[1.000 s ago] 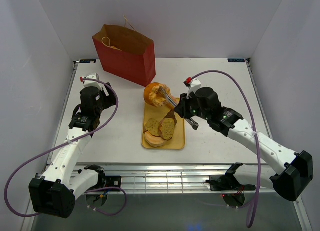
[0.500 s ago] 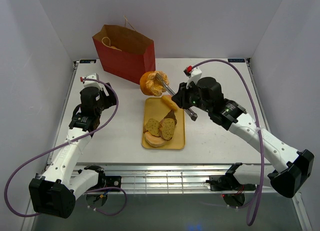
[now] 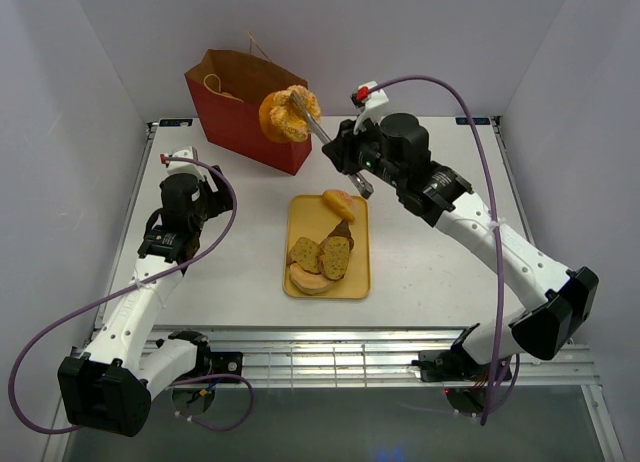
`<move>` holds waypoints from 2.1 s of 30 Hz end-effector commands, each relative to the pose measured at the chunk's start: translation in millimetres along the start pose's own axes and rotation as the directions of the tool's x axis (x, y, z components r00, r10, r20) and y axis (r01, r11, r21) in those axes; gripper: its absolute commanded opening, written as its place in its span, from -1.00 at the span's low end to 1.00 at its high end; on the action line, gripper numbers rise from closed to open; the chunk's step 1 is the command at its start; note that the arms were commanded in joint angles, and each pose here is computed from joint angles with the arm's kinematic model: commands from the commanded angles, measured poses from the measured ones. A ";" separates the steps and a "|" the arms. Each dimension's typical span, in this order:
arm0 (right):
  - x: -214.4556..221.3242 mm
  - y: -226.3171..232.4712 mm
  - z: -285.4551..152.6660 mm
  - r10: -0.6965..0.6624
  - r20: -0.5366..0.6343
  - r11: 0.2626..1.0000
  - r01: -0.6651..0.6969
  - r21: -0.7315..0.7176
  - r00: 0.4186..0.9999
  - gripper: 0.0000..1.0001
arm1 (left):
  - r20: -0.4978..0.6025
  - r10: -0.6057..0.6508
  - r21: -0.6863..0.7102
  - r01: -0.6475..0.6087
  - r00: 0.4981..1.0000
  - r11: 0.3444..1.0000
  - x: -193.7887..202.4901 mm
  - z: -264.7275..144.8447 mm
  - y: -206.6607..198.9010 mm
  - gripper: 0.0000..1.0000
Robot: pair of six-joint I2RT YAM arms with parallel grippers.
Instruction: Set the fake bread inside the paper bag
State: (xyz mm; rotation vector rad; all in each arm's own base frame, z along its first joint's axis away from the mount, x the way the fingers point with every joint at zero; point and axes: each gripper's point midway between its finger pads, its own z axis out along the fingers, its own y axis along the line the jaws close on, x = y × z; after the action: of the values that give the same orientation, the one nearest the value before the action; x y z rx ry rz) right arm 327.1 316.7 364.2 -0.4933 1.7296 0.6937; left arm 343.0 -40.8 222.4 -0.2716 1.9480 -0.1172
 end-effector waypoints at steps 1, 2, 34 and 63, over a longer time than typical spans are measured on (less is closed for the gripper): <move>-87.3 13.0 -1.1 -0.036 0.246 0.999 0.042 -0.017 0.969 -0.85 | 0.015 -0.008 0.015 0.007 1.000 1.000 -6.3 -1.1 -5.0 0.81; -92.9 13.5 1.7 -0.037 0.258 0.999 0.043 -0.016 0.965 -0.85 | 0.016 -0.010 0.021 0.009 1.000 1.000 -7.1 -1.2 -6.2 0.81; -112.1 -21.7 160.2 0.005 0.365 1.000 -0.011 0.015 0.931 -0.85 | 0.026 -0.027 0.080 0.025 0.999 0.996 -10.6 -6.7 -16.3 0.81; -70.8 -26.9 176.9 0.096 0.253 0.994 -0.077 -0.083 0.963 -0.24 | 0.010 -0.024 0.082 0.023 1.000 0.996 -5.9 -4.0 -17.2 0.81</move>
State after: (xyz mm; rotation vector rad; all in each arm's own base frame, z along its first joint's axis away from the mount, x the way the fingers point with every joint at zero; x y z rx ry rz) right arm 497.5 418.0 346.7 -0.3724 1.6251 0.8059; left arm 342.2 -52.3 222.4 -0.2484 1.9572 -0.1847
